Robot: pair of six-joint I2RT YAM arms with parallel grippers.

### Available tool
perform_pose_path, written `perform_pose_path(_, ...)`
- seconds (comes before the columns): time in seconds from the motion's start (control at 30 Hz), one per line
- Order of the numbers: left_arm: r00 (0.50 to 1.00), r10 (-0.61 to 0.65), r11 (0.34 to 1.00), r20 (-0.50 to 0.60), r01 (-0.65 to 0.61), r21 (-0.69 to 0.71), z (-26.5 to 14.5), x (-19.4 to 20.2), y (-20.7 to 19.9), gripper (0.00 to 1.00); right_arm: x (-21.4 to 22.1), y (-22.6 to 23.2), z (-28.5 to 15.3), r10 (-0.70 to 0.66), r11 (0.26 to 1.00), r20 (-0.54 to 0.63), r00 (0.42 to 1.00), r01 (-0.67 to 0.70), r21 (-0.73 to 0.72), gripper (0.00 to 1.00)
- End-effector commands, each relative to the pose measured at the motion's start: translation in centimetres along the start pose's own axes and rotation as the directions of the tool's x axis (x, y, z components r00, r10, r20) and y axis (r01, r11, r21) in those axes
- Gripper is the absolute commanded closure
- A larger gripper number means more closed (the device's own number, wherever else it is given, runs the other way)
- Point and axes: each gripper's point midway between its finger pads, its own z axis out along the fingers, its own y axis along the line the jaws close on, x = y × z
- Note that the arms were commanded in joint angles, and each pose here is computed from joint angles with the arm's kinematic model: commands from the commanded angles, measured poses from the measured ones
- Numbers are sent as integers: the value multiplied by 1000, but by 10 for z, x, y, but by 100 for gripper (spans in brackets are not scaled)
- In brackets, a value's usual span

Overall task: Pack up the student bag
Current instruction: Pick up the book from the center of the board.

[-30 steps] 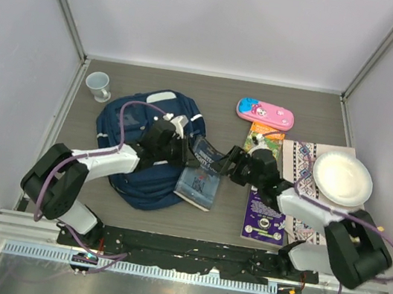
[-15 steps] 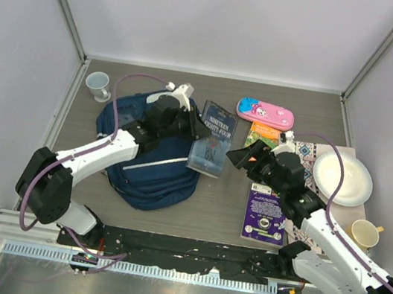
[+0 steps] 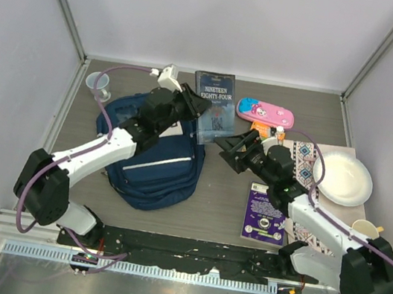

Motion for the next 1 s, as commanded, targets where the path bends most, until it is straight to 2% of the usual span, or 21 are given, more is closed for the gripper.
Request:
perform_pose_path(0.0,963,-148,952,223,78,294,-32,-74,-78,100,-6,32,8,94,981,8,996,-91,-169,16)
perform_pose_path(0.33,940,-258,910,221,159,383,-45,-80,-89,100,-23,36,21,153,957,102,983,-121,-265,15)
perform_pose_path(0.53,932,-279,902,229,173,396,-42,-81,-87,100,-15,34,21,203,939,96,974,-166,-300,12)
perform_pose_path(0.73,919,-347,871,188,241,428,-45,-75,-86,100,-27,36,22,204,926,167,965,-135,-352,12)
perform_pose_path(0.9,908,-388,853,158,288,436,-48,-66,-81,100,-35,39,31,146,924,221,964,-54,-378,12)
perform_pose_path(0.97,906,-394,849,158,293,439,-51,-65,-79,100,-39,48,24,157,897,246,956,-34,-440,12)
